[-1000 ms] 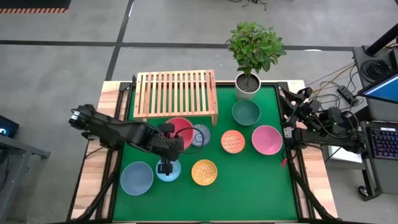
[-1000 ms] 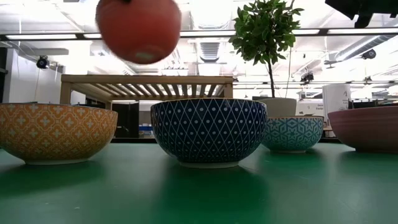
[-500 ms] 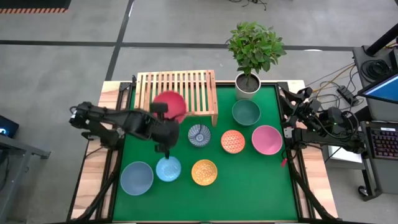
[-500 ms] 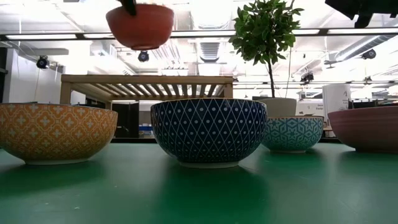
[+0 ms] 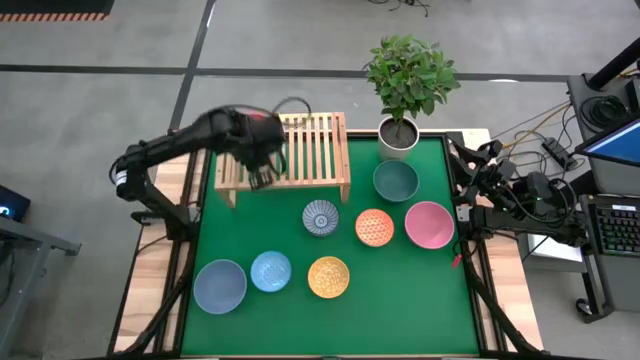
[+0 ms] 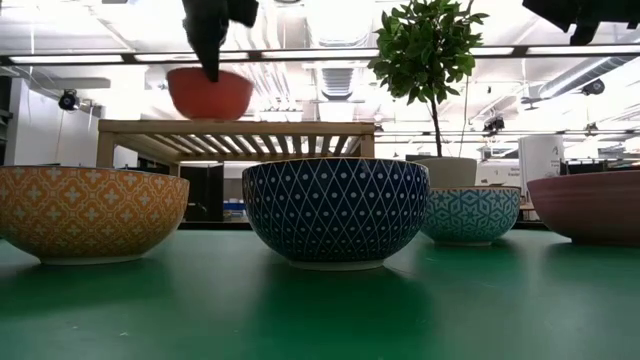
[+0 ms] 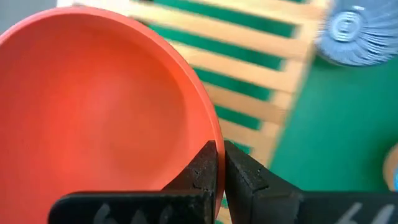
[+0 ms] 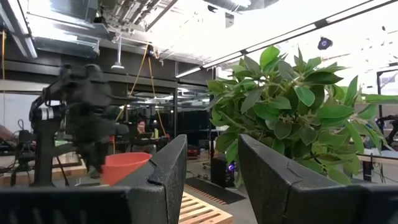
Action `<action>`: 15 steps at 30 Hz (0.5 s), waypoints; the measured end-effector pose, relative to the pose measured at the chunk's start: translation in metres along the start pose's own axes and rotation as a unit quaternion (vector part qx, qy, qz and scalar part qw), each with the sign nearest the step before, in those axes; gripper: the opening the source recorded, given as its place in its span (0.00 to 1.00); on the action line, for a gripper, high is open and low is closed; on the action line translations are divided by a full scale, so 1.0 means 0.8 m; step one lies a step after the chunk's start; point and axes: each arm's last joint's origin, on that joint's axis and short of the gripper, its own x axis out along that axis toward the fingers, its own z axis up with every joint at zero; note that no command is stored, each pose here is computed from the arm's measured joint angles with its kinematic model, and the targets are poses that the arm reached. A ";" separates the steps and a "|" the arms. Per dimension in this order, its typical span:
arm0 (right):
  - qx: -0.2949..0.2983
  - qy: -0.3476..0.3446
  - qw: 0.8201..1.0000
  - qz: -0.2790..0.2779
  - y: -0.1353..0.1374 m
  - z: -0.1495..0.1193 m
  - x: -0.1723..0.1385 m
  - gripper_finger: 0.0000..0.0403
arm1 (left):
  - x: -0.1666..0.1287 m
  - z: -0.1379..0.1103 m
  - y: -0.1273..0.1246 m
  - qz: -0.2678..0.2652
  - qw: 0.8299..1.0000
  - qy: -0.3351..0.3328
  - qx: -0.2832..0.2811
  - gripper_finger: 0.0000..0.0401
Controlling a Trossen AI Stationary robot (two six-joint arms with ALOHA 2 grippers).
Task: Place and stack bowls onto a shelf
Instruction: Put the orange bowl on the shelf
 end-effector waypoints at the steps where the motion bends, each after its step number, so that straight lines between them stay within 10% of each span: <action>1: 0.000 0.001 1.000 0.000 0.000 0.000 0.000 0.33 | 0.002 0.000 0.008 0.003 1.000 0.003 -0.009 0.00; 15: -0.002 0.006 1.000 0.001 0.000 -0.002 0.000 0.33 | 0.010 -0.002 0.032 0.011 0.999 0.012 -0.045 0.01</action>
